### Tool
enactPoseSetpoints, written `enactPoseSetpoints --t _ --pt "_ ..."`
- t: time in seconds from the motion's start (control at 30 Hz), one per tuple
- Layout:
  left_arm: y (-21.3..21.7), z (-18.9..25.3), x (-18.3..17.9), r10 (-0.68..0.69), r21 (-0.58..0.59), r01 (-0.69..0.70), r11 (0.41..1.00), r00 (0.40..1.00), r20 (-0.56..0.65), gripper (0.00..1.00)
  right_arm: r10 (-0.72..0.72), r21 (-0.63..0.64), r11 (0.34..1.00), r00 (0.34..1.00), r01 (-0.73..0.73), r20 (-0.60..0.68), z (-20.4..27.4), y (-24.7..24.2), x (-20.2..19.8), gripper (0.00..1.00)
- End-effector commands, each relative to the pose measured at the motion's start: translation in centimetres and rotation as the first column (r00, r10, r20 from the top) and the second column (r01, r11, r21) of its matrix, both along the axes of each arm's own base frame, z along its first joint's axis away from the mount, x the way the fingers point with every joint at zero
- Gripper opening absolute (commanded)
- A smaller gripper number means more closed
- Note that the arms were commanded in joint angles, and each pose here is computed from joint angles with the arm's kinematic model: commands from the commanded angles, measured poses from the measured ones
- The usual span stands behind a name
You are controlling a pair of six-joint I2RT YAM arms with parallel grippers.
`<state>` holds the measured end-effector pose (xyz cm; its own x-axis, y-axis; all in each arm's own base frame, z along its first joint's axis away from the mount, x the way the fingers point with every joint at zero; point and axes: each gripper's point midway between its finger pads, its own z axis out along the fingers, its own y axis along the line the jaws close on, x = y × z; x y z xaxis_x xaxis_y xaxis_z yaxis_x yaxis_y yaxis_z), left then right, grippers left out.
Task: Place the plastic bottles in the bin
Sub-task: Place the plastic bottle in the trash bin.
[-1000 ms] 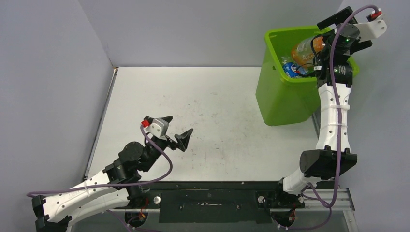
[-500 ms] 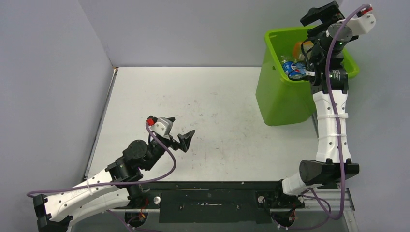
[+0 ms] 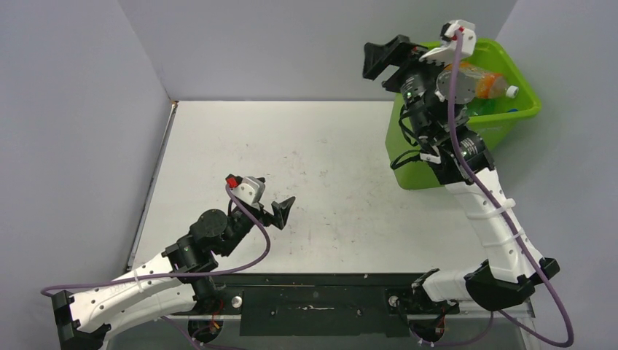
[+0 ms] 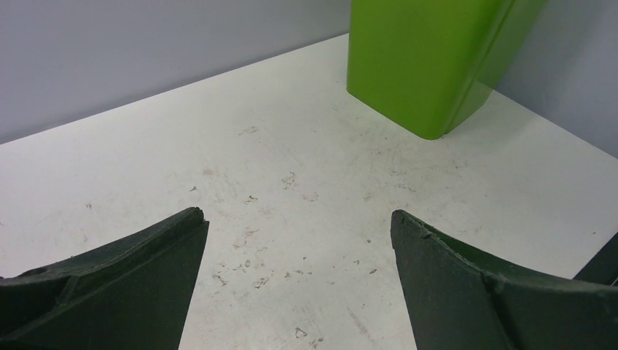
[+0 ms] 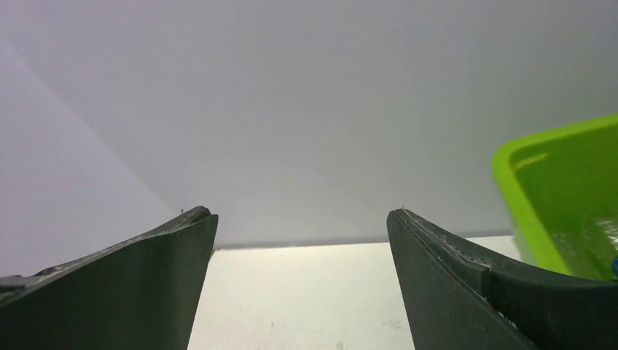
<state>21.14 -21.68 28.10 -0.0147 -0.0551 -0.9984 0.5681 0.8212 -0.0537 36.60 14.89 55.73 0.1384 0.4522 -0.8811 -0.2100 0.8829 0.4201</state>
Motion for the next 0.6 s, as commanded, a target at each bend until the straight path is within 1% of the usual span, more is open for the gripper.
enactPoseSetpoints --t 0.0,0.1,0.23,0.3,0.4,0.5,0.57 --pt "0.6 1.8 0.3 0.031 -0.028 -0.030 0.999 0.999 0.036 0.96 0.102 -0.128 0.987 0.994 -0.095 0.043 0.4 3.9 -3.8 0.90" --pt "1.1 2.0 0.5 0.054 -0.032 -0.053 0.998 0.997 0.049 0.96 0.166 -0.184 0.970 0.986 -0.161 0.009 -1.6 6.6 -6.2 0.90" --pt "1.9 2.1 0.8 0.100 -0.052 -0.097 0.994 0.993 0.060 0.96 0.232 -0.239 0.941 0.971 -0.240 -0.061 -5.6 8.7 -8.2 0.90" --pt "2.4 2.2 1.0 0.124 -0.044 -0.120 0.992 0.989 0.078 0.96 0.250 -0.236 0.935 0.964 -0.264 -0.088 -7.6 9.2 -8.8 0.90" --pt "3.2 2.3 1.3 0.175 -0.064 -0.170 0.983 0.982 0.078 0.96 0.286 -0.231 0.924 0.952 -0.305 -0.110 -10.2 9.9 -9.8 0.90" --pt "3.6 2.3 1.3 0.201 -0.072 -0.196 0.978 0.976 0.078 0.96 0.292 -0.240 0.918 0.947 -0.317 -0.136 -12.3 9.9 -10.2 0.90" --pt "4.1 2.4 1.6 0.242 -0.089 -0.235 0.968 0.968 0.073 0.96 0.290 -0.240 0.916 0.944 -0.321 -0.156 -13.8 9.7 -10.5 0.90"
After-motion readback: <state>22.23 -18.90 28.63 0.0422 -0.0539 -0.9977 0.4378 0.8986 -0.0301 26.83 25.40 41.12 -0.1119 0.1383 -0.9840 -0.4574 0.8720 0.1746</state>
